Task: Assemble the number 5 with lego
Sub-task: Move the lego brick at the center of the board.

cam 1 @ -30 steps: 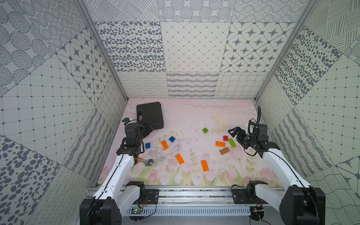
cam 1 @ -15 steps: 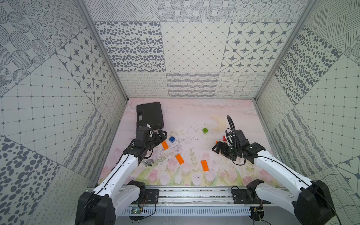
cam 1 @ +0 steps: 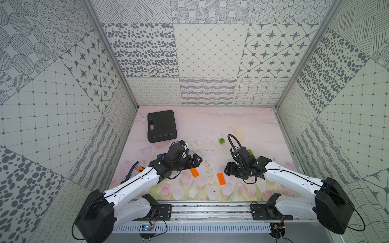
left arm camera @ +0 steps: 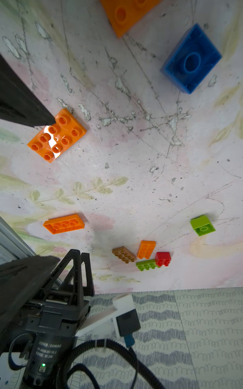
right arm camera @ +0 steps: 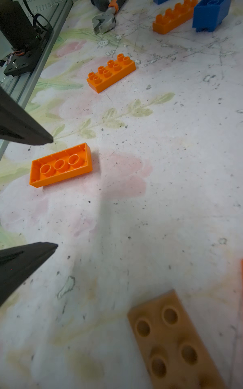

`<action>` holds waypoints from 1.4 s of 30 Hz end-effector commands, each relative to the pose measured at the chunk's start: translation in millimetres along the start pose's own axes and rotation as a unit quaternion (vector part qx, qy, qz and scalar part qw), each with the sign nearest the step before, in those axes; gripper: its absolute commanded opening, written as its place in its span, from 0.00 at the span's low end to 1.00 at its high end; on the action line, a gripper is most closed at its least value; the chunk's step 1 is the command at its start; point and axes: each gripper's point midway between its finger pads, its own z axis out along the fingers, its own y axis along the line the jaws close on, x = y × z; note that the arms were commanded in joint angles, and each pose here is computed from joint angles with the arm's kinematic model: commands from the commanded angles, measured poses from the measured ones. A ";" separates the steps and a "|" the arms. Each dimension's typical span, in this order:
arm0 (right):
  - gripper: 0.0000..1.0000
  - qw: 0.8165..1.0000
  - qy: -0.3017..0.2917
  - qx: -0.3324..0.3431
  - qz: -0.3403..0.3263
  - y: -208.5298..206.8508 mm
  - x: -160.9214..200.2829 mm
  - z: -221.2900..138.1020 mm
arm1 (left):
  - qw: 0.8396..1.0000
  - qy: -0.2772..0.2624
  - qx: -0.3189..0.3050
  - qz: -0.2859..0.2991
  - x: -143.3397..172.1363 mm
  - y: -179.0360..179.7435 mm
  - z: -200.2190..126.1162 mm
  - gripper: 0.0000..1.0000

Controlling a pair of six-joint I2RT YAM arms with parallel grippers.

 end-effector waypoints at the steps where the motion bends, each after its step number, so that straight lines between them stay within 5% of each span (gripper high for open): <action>1: 0.75 0.999 -0.010 -0.016 -0.026 26.3 -7.6 2.5 | 0.999 -0.007 -0.010 0.037 0.6 -8.5 4.1 0.99; 5: 0.66 0.999 -0.005 0.022 -0.047 26.1 -5.3 8.1 | 0.999 -0.013 -0.023 0.042 -1.8 -5.9 2.0 0.99; 11: 0.64 0.997 0.032 -0.043 -0.056 50.3 9.2 17.1 | 0.997 -0.031 -0.058 0.049 -6.0 6.1 -8.0 0.99; 20: 0.63 0.995 0.075 -0.030 -0.057 55.3 30.5 37.1 | 0.983 -0.111 -0.127 0.069 -32.1 20.0 -53.8 0.99; 36: 0.60 0.971 0.111 -0.193 -0.080 171.4 27.6 57.2 | 0.985 -0.107 -0.132 0.045 -32.6 20.2 -50.7 0.99; 42: 0.61 0.995 0.009 -0.093 -0.022 98.3 -27.5 31.4 | 0.994 -0.068 -0.068 0.050 -21.9 -0.3 -29.7 0.99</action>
